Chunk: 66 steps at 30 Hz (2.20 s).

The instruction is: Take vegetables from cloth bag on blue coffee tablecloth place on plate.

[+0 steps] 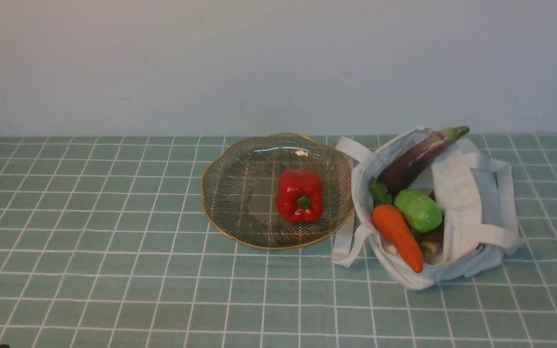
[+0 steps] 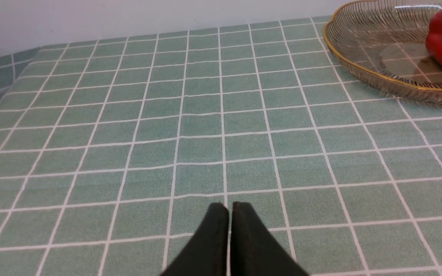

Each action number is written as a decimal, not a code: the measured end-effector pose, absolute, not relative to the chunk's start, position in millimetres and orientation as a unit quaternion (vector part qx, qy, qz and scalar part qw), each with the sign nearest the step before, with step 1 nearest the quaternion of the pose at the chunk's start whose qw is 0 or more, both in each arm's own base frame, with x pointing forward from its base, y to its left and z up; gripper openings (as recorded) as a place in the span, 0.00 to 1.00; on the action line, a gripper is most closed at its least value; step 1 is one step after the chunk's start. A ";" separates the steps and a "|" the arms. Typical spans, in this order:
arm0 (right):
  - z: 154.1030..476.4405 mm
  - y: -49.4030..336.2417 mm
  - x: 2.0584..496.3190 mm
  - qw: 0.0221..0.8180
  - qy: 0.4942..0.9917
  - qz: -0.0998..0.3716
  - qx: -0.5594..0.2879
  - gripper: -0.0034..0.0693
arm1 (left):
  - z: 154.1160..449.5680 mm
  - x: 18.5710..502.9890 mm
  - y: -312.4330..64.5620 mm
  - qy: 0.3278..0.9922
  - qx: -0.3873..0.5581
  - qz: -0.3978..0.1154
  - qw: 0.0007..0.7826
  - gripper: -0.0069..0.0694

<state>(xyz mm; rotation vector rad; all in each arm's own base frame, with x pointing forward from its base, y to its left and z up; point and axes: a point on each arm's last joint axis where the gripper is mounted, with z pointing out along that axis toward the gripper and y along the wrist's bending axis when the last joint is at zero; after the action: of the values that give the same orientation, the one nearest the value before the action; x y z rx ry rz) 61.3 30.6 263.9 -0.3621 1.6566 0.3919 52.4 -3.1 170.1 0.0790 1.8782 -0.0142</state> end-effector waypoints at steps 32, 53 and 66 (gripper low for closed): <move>179.0 -0.5 53.3 0.613 0.790 0.000 0.014 0.03 | 170.1 52.4 -3.1 0.807 0.034 -0.006 0.590 0.08; 179.8 5.6 53.5 0.619 0.784 0.036 -0.031 0.03 | 170.1 52.4 -3.1 0.807 0.034 -0.006 0.590 0.08; 179.9 5.6 53.6 0.619 0.784 0.036 -0.031 0.03 | 170.1 52.4 -3.1 0.807 0.034 -0.006 0.590 0.08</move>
<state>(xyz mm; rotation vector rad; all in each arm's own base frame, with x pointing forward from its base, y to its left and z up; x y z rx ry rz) 53.6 5.6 179.9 -0.0703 1.8025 0.0830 52.4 -3.1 170.1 0.0790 1.8782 -0.0142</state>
